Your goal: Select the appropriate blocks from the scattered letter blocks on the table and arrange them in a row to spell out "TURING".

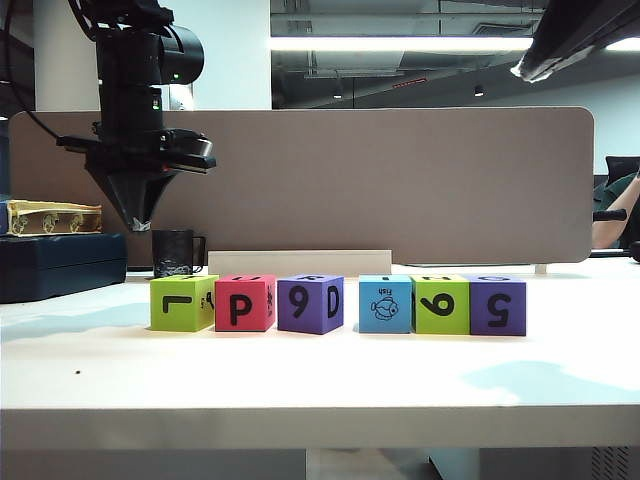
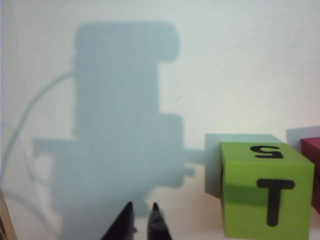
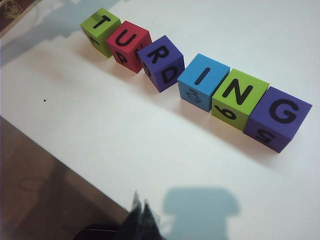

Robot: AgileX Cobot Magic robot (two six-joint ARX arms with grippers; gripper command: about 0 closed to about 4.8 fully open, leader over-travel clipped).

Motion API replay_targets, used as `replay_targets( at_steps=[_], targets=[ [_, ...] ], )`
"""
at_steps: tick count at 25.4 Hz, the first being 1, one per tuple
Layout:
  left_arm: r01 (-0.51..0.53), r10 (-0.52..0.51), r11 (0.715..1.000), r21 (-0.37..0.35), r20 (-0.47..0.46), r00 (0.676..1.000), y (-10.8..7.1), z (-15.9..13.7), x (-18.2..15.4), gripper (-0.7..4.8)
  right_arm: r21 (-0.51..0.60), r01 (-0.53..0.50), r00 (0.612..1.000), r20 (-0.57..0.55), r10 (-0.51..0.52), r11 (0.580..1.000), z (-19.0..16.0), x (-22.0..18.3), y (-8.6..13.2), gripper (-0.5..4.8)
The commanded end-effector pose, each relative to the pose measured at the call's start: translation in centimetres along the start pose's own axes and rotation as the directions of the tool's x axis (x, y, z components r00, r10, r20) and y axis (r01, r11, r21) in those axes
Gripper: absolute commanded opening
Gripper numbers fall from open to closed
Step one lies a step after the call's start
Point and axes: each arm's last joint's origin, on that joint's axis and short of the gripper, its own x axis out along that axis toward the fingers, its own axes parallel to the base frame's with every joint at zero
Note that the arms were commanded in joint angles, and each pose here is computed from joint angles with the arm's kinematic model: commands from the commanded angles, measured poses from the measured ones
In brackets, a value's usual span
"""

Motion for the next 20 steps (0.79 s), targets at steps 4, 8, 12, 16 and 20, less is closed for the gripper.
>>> replay_targets(
  at_steps=[4,8,12,16,20],
  targets=[
    [-0.005,0.007,1.000,0.016,-0.092,0.996,-0.2,-0.8,2.8,0.16,-0.001,-0.001,1.000,0.015,0.001,1.000,0.2,-0.2,0.0,-0.01],
    [0.001,0.001,1.000,0.015,-0.128,0.992,-0.3,-0.9,4.2,0.16,-0.002,-0.001,1.000,0.015,0.001,1.000,0.2,-0.2,0.1,-0.01],
    [0.089,-0.087,0.996,0.007,-0.151,0.985,-0.8,-0.9,5.3,0.16,-0.001,-0.001,1.000,0.015,0.001,1.000,0.2,-0.2,0.0,-0.01],
    [0.164,-0.163,0.986,-0.005,-0.167,0.972,-1.2,-0.9,6.4,0.16,-0.001,-0.001,1.000,0.015,0.001,1.000,0.2,-0.2,0.0,-0.01],
    [0.207,-0.206,0.978,-0.012,-0.185,0.961,-1.5,-1.0,7.1,0.16,-0.001,-0.001,1.000,0.014,0.001,1.000,0.2,-0.2,0.0,-0.01]
  ],
)
